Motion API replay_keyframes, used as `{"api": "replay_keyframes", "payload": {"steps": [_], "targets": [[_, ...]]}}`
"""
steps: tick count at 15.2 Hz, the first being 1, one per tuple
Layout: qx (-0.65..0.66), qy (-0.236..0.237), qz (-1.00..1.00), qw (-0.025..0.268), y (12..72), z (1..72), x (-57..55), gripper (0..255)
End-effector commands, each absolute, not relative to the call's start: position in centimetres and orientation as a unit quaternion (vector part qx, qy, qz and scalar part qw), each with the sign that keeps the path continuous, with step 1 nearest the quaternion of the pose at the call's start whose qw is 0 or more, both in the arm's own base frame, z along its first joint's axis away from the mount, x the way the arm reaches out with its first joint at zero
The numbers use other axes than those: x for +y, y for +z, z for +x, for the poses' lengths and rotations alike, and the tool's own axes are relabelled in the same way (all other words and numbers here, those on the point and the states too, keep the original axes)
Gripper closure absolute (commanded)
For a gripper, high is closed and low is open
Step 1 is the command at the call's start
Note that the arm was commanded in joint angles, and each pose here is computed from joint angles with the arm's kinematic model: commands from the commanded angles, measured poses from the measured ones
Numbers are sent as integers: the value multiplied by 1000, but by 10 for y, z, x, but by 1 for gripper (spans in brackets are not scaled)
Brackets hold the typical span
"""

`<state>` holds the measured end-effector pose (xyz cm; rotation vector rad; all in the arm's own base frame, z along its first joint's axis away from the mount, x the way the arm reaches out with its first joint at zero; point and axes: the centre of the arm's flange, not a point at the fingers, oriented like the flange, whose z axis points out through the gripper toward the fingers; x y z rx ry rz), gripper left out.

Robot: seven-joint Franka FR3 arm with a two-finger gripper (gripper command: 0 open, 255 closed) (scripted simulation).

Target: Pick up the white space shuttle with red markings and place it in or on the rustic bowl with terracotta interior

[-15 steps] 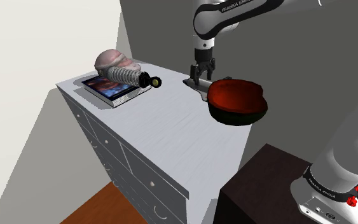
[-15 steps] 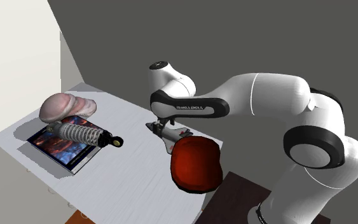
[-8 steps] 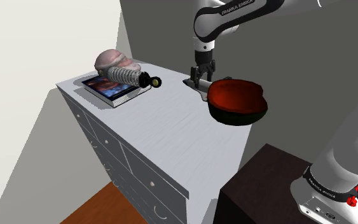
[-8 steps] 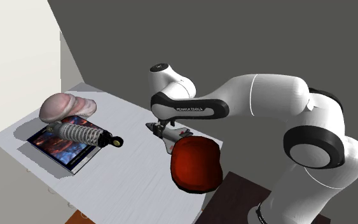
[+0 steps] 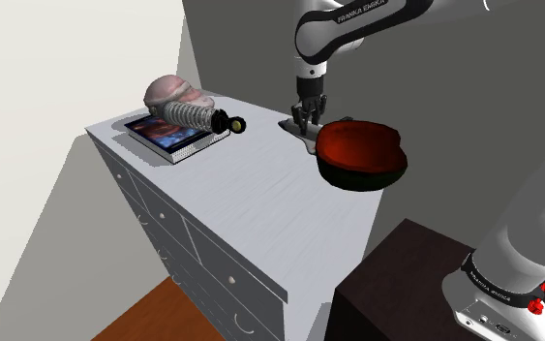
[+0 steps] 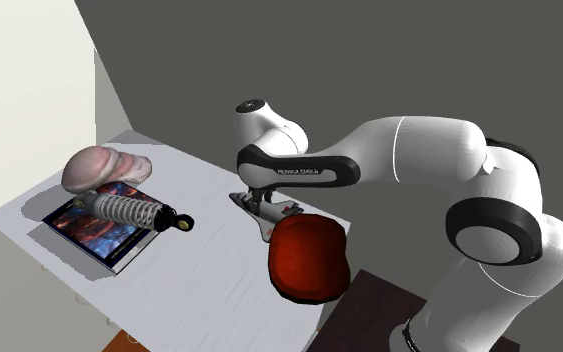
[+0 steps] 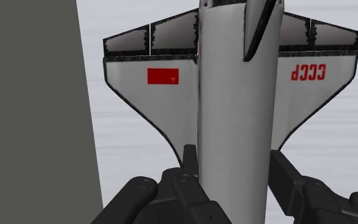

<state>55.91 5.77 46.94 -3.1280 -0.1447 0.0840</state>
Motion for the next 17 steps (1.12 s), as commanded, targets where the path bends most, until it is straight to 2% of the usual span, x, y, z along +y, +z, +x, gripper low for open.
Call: {"api": "replay_keyframes", "payload": {"steps": [1, 17], "targets": [[-46, 27, -999, 5, 469, 559, 57, 255], [-46, 27, -999, 5, 543, 559, 57, 255]]}}
